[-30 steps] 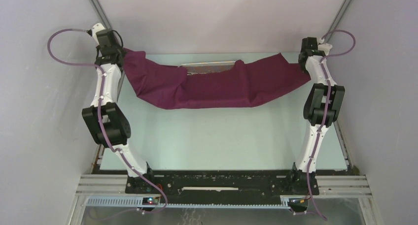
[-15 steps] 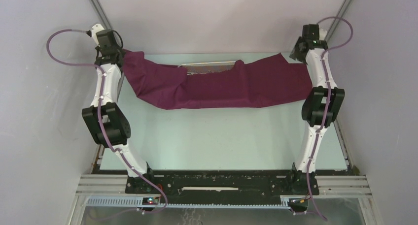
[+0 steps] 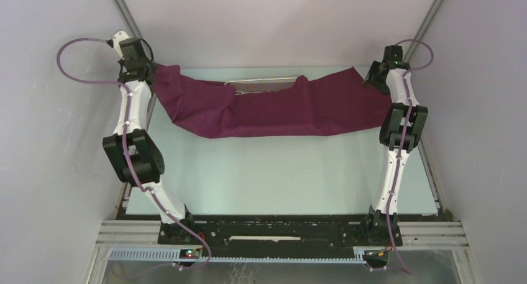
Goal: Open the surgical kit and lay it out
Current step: Open the surgical kit at the center of the board.
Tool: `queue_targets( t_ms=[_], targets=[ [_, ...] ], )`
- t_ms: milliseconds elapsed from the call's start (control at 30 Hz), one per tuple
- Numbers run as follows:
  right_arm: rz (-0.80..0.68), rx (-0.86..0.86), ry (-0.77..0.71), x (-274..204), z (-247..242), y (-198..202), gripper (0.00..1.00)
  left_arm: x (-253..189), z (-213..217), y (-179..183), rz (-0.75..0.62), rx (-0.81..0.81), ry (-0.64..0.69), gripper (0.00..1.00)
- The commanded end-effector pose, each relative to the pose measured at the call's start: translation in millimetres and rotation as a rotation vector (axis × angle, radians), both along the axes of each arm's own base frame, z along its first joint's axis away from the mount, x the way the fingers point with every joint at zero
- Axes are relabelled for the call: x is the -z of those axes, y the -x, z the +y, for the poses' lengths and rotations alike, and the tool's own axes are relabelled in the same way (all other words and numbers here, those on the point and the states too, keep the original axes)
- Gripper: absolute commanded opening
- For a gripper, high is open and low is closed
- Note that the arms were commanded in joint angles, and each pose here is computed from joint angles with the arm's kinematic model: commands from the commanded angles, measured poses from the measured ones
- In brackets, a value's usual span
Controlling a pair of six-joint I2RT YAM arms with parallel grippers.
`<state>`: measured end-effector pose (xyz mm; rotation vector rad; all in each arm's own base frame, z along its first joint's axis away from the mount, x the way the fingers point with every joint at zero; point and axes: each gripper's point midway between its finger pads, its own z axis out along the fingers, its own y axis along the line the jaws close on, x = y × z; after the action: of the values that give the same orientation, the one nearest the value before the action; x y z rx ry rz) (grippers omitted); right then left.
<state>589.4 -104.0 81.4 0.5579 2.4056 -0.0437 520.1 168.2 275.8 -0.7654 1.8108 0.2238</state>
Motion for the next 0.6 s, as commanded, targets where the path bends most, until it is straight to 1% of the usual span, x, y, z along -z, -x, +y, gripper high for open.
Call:
queue_targets(
  t_ms=[0,100,300,433,567],
  targets=[
    [-0.058,0.004,-0.001,-21,-13,-9,0.79,-34,12,6,-0.088,-0.033,-0.037,0.02],
    [-0.032,0.020,0.038,-11,-20,-7,0.83,-34,12,5,-0.087,-0.033,-0.038,0.02],
    [-0.004,0.051,0.030,-3,-23,-3,0.89,-35,12,8,-0.086,-0.033,-0.041,0.02],
    [0.029,0.085,0.023,5,-28,5,0.87,-36,12,10,-0.090,-0.033,-0.035,0.02],
    [0.017,0.061,0.036,2,-31,11,0.87,-36,9,9,-0.096,-0.019,-0.027,0.02]
  ],
)
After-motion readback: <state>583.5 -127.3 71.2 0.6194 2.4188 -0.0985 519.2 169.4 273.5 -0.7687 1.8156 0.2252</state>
